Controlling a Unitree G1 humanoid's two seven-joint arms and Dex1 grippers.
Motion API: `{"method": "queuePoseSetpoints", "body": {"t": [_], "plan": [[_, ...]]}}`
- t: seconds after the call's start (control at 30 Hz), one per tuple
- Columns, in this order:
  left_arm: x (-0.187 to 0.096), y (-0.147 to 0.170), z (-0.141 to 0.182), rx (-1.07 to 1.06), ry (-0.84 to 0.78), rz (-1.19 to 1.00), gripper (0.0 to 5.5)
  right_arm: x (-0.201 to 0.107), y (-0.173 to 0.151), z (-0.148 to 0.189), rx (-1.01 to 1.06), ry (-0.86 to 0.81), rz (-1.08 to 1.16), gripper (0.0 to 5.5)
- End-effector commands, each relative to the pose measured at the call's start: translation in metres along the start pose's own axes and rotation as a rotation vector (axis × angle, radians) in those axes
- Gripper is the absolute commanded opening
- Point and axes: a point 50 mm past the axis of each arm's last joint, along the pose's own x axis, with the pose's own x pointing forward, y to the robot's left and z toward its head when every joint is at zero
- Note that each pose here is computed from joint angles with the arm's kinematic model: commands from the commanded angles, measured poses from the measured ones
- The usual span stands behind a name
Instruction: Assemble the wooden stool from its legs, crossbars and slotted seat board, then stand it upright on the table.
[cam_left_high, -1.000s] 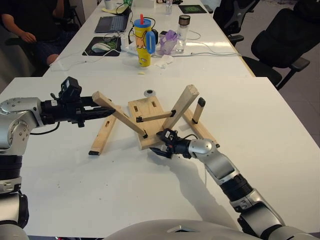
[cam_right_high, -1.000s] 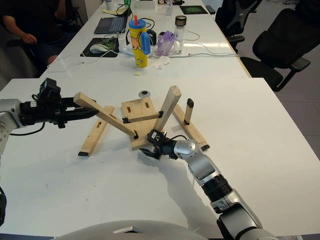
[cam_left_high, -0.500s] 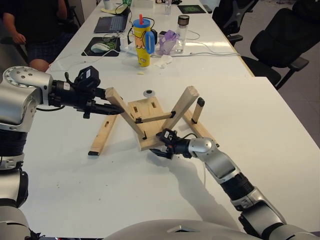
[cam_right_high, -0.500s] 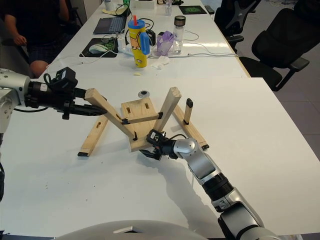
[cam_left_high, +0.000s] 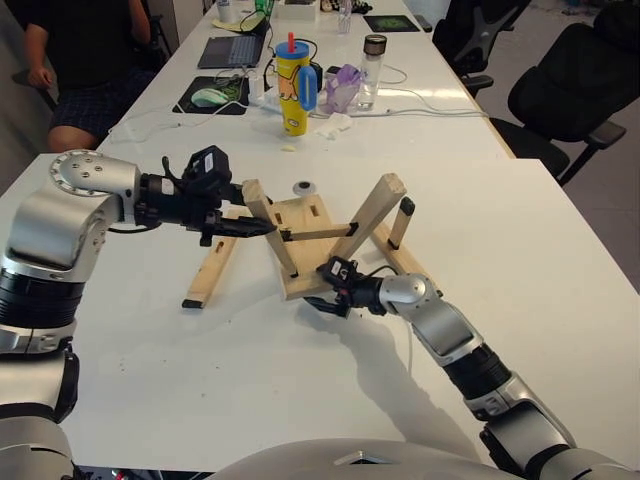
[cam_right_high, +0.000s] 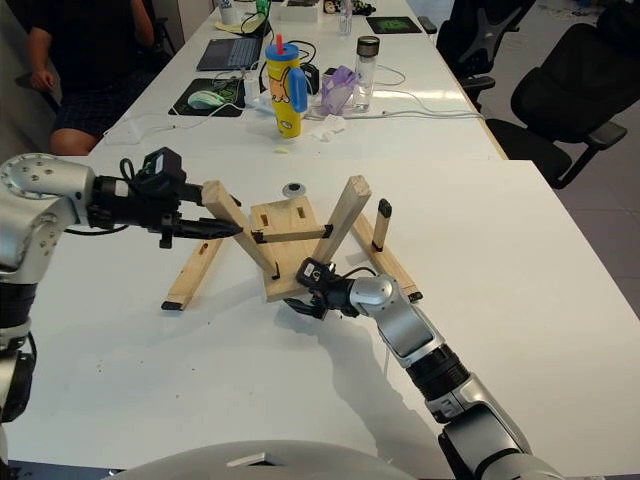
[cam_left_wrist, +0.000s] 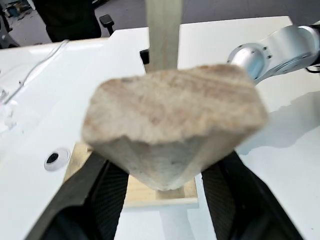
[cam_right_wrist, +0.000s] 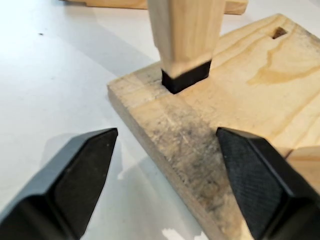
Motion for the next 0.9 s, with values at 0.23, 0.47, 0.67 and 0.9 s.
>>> {"method": "queuePoseSetpoints", "body": {"t": [0.23,0.47,0.67,0.9], "plan": [[0.05,-0.034,-0.093,-0.335,0.194,-0.135,2.08,-0.009,0.018,0.004,0.31,-0.322,0.002,3.02],[0.043,-0.027,-0.082,-0.301,0.179,-0.109,2.08,-0.068,0.024,0.09,0.404,-0.851,-0.086,1.97],[0.041,-0.022,-0.073,-0.27,0.177,-0.106,2.08,-0.043,-0.001,0.104,0.319,-0.696,-0.405,0.87],[0.04,-0.012,-0.065,-0.235,0.158,-0.071,2.08,0.014,0.025,0.012,0.331,-0.073,-0.336,0.01]]}}
